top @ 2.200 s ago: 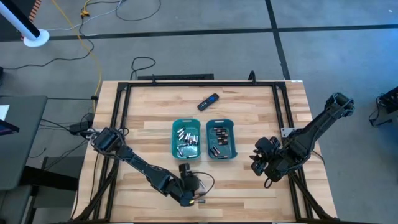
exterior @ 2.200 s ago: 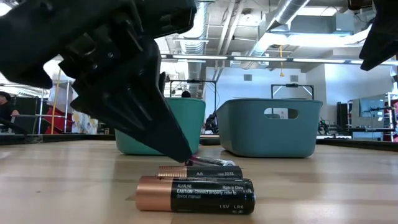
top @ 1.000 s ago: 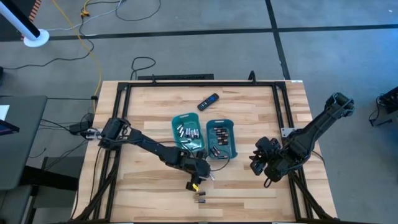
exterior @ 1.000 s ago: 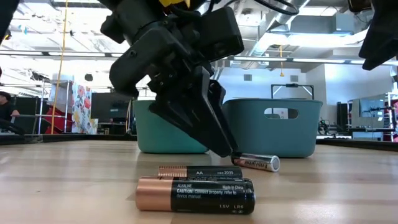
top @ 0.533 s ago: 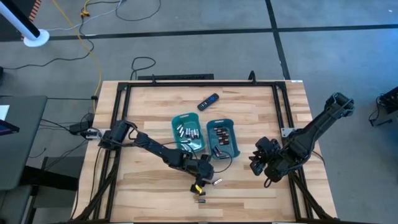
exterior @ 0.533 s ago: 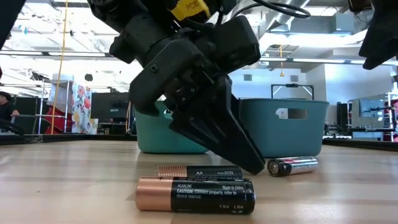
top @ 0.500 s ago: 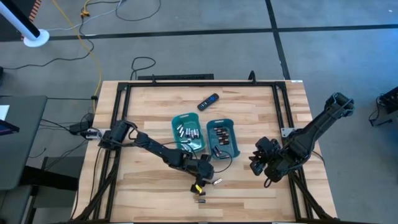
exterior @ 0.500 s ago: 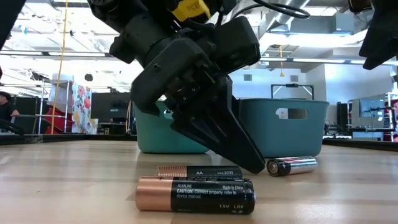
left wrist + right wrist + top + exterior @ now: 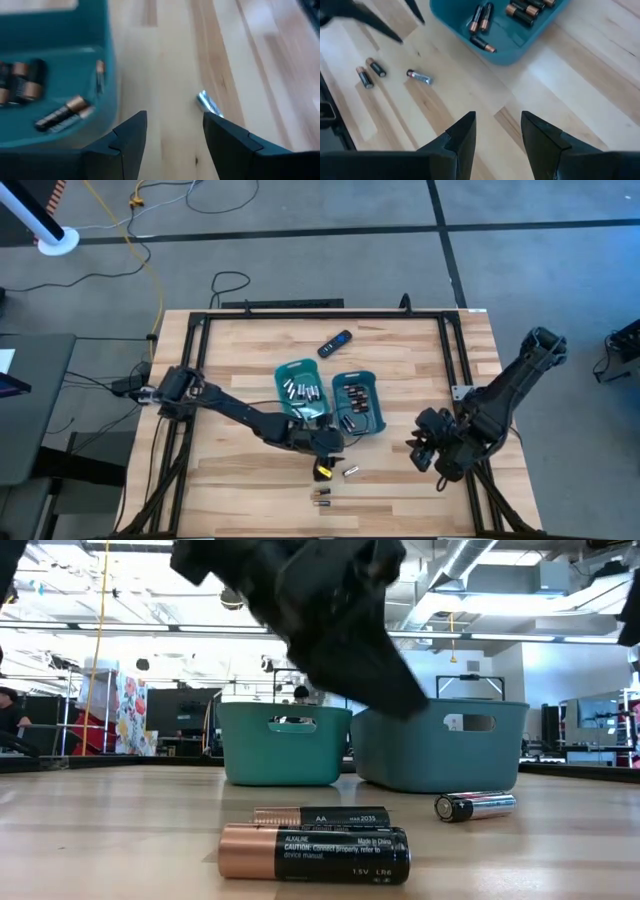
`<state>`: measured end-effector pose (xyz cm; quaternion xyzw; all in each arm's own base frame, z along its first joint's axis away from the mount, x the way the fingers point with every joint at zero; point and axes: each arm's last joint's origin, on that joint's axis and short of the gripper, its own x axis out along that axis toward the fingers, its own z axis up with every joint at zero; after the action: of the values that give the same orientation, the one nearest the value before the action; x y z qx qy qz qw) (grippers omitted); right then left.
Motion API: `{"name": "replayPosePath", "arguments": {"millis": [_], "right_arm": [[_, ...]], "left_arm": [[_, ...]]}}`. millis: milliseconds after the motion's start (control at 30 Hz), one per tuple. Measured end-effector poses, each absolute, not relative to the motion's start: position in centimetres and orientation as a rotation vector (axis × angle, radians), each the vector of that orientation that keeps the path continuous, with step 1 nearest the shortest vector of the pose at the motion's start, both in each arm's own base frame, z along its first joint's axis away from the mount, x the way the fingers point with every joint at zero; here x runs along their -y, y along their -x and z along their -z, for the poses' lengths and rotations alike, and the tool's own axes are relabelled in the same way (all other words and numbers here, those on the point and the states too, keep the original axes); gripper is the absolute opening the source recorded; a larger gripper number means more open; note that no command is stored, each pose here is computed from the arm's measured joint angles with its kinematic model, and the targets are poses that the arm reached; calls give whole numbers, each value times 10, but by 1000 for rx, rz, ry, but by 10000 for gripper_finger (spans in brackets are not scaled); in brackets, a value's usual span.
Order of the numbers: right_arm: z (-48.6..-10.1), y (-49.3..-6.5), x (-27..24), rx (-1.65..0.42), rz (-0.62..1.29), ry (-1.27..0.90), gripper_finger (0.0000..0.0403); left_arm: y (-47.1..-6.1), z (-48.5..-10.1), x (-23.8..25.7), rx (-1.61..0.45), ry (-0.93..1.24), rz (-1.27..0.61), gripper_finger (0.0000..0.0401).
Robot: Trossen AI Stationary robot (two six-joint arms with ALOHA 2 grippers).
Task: Sort batteries
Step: Put the silver and black battery into the green bin
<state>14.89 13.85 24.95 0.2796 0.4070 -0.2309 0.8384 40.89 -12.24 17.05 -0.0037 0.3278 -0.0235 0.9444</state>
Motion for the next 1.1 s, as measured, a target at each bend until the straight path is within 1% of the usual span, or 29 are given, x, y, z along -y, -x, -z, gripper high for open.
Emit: {"name": "replayPosePath", "arguments": {"millis": [167, 300, 500, 633, 767, 1000, 1100], "right_arm": [[-249, -144, -142, -875, 469, -566, 172], [-249, -143, -142, -877, 467, -562, 172], [-249, -143, -142, -878, 468, -559, 172], [-249, -143, -142, -880, 469, -555, 172], [-249, -143, -142, -880, 470, -554, 172], [-249, -143, -142, -880, 469, -555, 171], [-249, -143, -142, -879, 469, -555, 171]], "left_arm": [[-403, -188, 131, -613, 42, 0, 190], [-401, -183, 140, -621, 182, -49, 190], [-398, -179, 158, -584, 260, -130, 190], [-405, -179, 169, -562, 269, -156, 190], [-421, -169, 179, -607, 230, -189, 190], [-453, -156, 194, -736, 146, -240, 190], [-459, -147, 198, -814, 118, -258, 190]]}}
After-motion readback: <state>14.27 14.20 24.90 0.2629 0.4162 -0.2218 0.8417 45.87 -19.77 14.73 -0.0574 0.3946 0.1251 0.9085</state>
